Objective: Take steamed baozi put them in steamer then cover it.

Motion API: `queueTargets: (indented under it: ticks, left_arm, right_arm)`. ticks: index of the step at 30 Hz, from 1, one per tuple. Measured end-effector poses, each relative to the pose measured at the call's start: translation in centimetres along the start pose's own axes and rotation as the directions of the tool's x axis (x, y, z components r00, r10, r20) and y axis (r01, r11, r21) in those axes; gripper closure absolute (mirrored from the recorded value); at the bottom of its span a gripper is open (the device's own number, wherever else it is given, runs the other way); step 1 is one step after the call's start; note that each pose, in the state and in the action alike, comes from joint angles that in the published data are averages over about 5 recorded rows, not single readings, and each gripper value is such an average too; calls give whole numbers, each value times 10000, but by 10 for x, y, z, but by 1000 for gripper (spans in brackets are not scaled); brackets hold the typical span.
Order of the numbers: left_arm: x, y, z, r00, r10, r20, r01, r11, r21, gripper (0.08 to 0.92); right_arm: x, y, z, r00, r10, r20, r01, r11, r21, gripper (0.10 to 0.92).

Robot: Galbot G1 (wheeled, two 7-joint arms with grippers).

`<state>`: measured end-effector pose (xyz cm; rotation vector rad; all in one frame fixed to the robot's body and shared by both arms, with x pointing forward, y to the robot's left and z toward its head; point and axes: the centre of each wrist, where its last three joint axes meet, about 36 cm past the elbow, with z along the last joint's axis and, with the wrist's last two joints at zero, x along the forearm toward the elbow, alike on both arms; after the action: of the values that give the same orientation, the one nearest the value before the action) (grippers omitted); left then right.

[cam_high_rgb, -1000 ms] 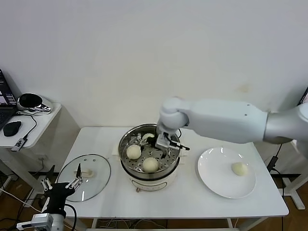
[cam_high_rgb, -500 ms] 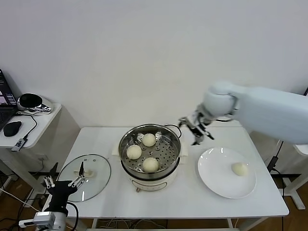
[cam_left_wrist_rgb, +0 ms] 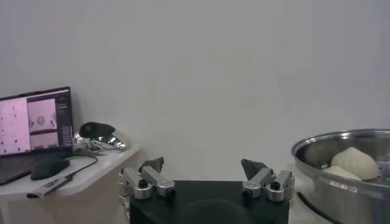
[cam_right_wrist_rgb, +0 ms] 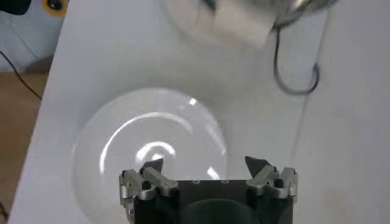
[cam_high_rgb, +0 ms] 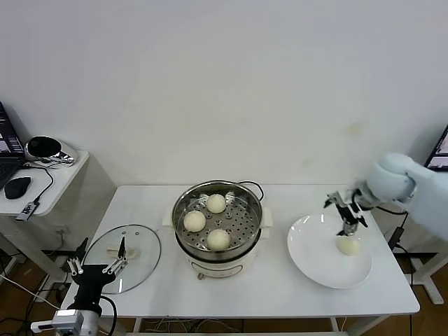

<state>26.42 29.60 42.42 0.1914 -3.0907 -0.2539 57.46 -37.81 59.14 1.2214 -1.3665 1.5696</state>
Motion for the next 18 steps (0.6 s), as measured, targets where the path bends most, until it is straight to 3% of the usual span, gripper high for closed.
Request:
queueTargets:
  ticks: [9,18]
  left_arm:
    - [5,3,-1,9999,-130,-23,129,9999,-85,177]
    - [8,5,-2,9997,-219,-45,219,9997,-106,177]
  right_arm:
    - [-51,21,52,9990,-268,-344,241,9970,-741,200]
    - [-97,30,70,9964,-688,-489,628,9914,-1146,200]
